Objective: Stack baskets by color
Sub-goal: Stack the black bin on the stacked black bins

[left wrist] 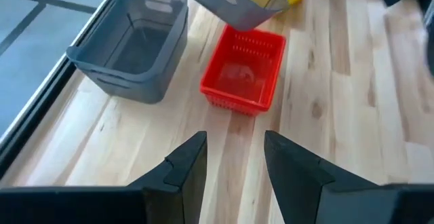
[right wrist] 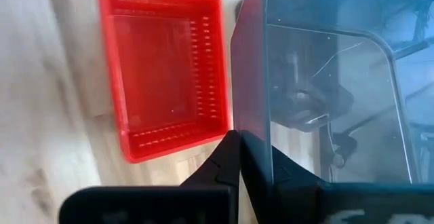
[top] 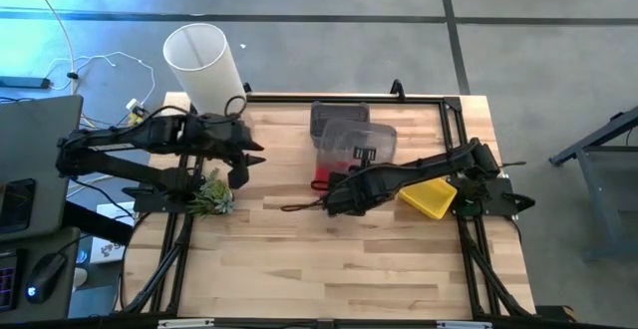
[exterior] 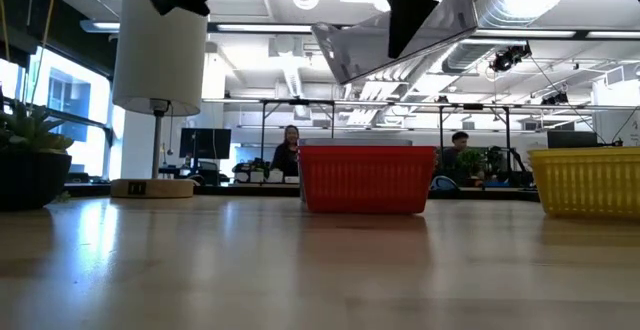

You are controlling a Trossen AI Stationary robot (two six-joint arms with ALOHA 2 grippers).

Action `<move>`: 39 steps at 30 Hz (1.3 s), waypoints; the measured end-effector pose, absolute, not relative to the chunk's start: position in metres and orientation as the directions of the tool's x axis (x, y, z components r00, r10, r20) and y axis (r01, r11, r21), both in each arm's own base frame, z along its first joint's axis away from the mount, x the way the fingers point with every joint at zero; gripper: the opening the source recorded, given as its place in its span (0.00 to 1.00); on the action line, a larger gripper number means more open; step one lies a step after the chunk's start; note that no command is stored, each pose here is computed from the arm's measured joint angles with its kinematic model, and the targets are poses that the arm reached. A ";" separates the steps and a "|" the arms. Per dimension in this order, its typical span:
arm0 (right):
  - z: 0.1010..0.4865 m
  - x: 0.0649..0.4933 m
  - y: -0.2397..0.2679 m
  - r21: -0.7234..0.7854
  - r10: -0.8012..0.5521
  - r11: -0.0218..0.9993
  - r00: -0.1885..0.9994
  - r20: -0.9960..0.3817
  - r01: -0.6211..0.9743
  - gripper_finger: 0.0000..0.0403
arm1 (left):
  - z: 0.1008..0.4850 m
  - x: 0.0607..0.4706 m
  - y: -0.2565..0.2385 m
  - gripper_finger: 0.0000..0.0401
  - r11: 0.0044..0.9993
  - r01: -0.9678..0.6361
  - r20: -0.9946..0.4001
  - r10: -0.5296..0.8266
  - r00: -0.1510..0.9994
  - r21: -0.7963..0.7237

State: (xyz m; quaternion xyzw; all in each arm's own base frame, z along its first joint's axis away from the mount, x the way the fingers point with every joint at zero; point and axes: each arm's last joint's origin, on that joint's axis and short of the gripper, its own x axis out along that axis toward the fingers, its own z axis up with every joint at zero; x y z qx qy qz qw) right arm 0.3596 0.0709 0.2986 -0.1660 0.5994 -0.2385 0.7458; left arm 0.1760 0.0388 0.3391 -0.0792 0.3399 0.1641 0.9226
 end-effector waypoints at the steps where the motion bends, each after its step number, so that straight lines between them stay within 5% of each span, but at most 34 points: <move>1: 0.299 0.360 0.067 -0.534 -0.556 0.830 0.162 -0.815 0.160 0.00 | 0.338 0.172 0.038 0.33 0.931 -0.361 -0.641 0.251 0.725 -0.044; 16: 0.309 0.362 -0.008 -0.573 -0.599 0.793 0.086 -0.797 0.209 0.00 | 0.327 0.140 0.031 0.33 0.926 -0.360 -0.560 0.240 0.793 -0.114; 25: 0.300 0.335 -0.059 -0.452 -0.527 0.847 0.337 -0.781 0.279 0.00 | 0.328 0.139 0.029 0.33 0.937 -0.320 -0.557 0.193 0.808 -0.140; 31: 0.295 0.319 -0.088 -0.376 -0.395 0.914 0.535 -0.747 0.151 0.00 | 0.328 0.139 0.029 0.33 0.937 -0.321 -0.557 0.193 0.808 -0.140; 39: 0.269 0.319 -0.114 -0.307 -0.280 0.950 0.587 -0.760 0.055 0.00 | 0.328 0.140 0.029 0.33 0.936 -0.325 -0.551 0.200 0.810 -0.138</move>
